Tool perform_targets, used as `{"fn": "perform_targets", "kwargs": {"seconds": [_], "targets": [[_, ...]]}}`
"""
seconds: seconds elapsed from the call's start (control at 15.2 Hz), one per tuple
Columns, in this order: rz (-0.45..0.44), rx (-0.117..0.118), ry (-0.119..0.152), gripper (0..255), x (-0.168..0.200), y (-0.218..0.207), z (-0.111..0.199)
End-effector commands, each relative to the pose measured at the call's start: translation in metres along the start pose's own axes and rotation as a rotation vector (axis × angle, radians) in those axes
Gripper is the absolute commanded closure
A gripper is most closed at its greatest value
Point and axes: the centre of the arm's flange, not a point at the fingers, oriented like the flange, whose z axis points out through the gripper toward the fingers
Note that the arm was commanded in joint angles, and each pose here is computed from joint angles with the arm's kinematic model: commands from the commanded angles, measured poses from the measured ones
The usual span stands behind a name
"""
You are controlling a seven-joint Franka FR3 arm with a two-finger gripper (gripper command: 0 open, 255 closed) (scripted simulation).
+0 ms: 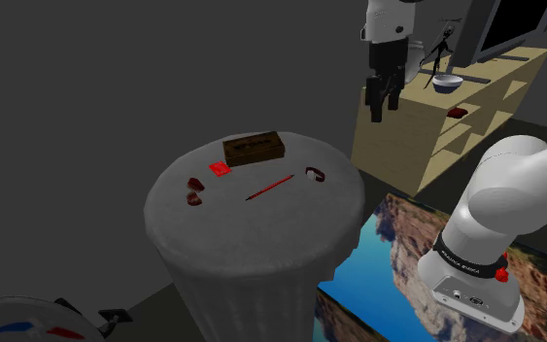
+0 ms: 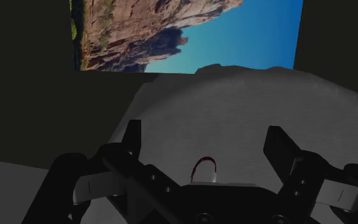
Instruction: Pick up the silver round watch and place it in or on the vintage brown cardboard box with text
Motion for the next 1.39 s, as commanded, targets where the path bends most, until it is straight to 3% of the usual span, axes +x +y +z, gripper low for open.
{"fn": "perform_targets", "kwargs": {"seconds": [0.0,1.19,1.32], "targets": [[0.0,0.0,0.0,0,0.0,0.0,0.0],[0.133,0.046,0.028,0,0.188,-0.05,0.125],[0.133,0.046,0.028,0,0.189,-0.05,0.135]]}}
